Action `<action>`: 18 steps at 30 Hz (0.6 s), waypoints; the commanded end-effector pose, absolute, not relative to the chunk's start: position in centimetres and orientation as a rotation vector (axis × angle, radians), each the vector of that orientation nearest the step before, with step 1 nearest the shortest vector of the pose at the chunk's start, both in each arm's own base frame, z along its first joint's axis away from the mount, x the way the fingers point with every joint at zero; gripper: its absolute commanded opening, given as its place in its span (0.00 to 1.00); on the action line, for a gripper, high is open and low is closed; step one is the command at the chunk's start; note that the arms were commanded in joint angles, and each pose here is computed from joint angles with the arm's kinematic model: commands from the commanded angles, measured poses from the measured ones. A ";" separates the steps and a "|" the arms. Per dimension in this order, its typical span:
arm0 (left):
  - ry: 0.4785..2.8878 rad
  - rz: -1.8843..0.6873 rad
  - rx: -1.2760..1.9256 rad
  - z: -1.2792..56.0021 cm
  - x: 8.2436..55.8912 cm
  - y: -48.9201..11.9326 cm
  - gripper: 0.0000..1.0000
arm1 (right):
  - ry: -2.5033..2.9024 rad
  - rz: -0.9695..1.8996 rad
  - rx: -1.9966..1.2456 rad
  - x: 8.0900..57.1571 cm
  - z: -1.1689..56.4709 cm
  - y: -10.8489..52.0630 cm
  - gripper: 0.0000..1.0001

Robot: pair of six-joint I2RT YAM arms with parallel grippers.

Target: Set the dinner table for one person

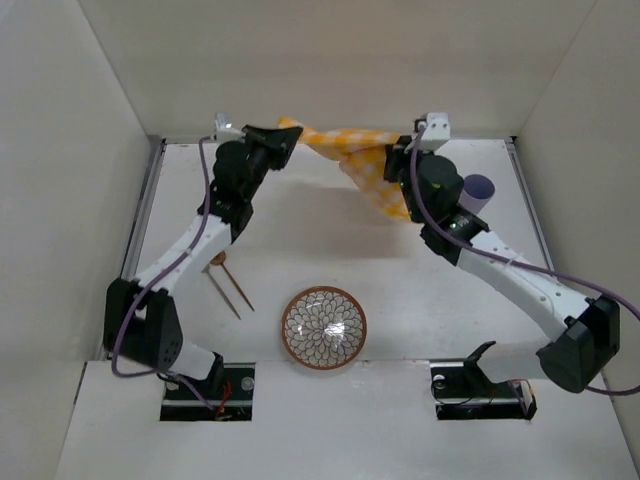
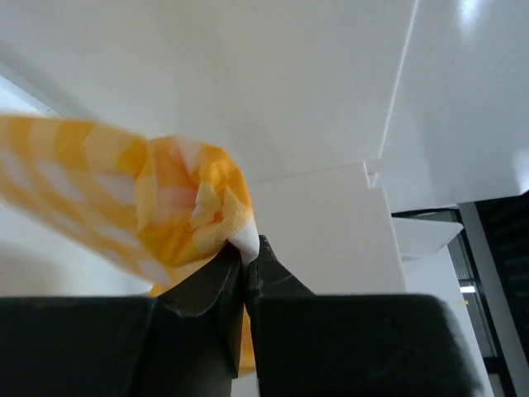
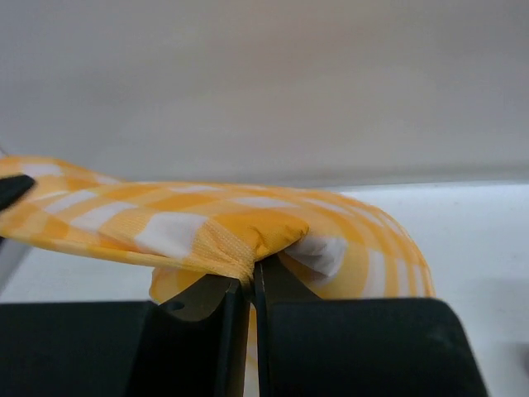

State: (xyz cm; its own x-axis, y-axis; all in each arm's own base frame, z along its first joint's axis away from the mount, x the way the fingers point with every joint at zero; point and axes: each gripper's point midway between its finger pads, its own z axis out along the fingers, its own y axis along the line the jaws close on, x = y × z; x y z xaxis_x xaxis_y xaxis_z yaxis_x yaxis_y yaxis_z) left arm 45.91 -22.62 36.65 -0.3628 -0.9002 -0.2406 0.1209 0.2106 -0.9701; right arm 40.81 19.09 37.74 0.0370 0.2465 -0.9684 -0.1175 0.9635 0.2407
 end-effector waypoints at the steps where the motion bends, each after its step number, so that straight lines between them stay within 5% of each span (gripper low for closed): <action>1: 1.374 -1.246 -0.895 34.2 43.6 -15.8 0.01 | 1.565 0.009 -0.146 39.3 33.2 18.9 0.11; 4: 1.391 -1.167 -0.998 26.4 39.6 -13.1 0.02 | 1.654 -0.030 -0.296 36.5 25.3 22.0 0.16; 10: 1.533 -1.043 -1.174 13.0 34.0 -9.6 0.03 | 1.746 0.033 -0.420 29.9 17.0 25.0 0.56; 18: 1.554 -1.055 -1.206 11.1 31.8 -8.2 0.05 | 1.935 0.249 0.045 28.5 15.9 20.2 0.78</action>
State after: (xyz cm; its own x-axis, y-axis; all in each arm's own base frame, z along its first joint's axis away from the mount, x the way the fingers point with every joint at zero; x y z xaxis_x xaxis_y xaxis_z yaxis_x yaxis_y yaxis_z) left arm 31.44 -7.78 7.53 -0.1435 -0.9772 -0.1564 -0.3702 0.1995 -0.9073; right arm 28.40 22.26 15.59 -0.3085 -0.1005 -0.9459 -0.2594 0.9656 -0.0180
